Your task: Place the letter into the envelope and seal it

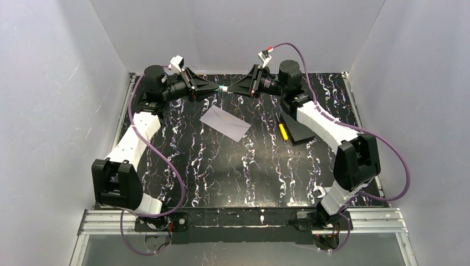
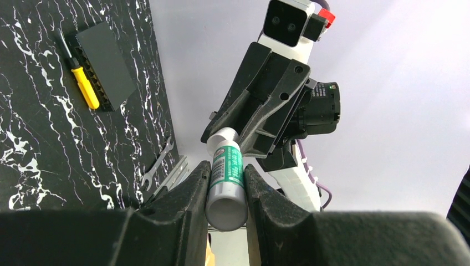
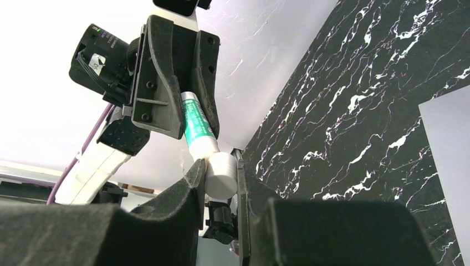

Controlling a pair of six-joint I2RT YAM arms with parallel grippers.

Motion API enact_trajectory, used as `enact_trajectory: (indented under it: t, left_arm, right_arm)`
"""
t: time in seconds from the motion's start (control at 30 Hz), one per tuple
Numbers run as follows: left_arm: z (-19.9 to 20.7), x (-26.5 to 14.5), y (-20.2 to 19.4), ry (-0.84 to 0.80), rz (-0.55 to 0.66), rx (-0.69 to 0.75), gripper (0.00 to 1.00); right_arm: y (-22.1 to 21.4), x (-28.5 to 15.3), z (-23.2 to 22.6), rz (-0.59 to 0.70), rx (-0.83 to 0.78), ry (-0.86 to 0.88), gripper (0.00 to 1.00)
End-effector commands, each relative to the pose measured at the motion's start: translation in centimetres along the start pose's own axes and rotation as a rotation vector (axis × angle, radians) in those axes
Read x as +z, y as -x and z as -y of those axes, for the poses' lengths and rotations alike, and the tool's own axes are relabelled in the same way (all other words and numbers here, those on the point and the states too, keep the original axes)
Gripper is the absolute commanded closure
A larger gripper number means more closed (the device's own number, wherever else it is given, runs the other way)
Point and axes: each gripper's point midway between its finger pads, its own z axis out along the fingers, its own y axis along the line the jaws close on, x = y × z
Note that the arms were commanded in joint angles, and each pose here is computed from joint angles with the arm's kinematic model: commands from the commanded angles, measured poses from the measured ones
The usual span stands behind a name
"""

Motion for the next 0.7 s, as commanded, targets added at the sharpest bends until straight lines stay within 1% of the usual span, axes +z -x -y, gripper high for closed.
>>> enact_trajectory:
  t: [0.0, 0.17, 0.3, 0.67]
  left_arm:
    - [2.4, -0.5, -0.8, -0.058, -0.021, 0.062, 1.0]
    - [2.2, -0.6, -0.2, -0.05, 0.003, 0.067, 1.0]
    - [2.0, -0.6, 0.0, -0.047, 0.009, 0.066, 1.0]
    - [1.7, -0.6, 0.0, -0.042, 0.009, 0.055, 1.0]
  right_arm:
    - [0.9, -0.1, -2.2, 0.048, -0.059, 0.037, 0.86]
    - [1.1, -0.6, -2.3, 0.085, -0.076, 0.009, 0.87]
    - [1.6, -1.2, -3.2, 0.13, -0.084, 0.03, 0.87]
    - [1.6, -1.3, -4.1, 0.142, -0.072, 0.075, 0.87]
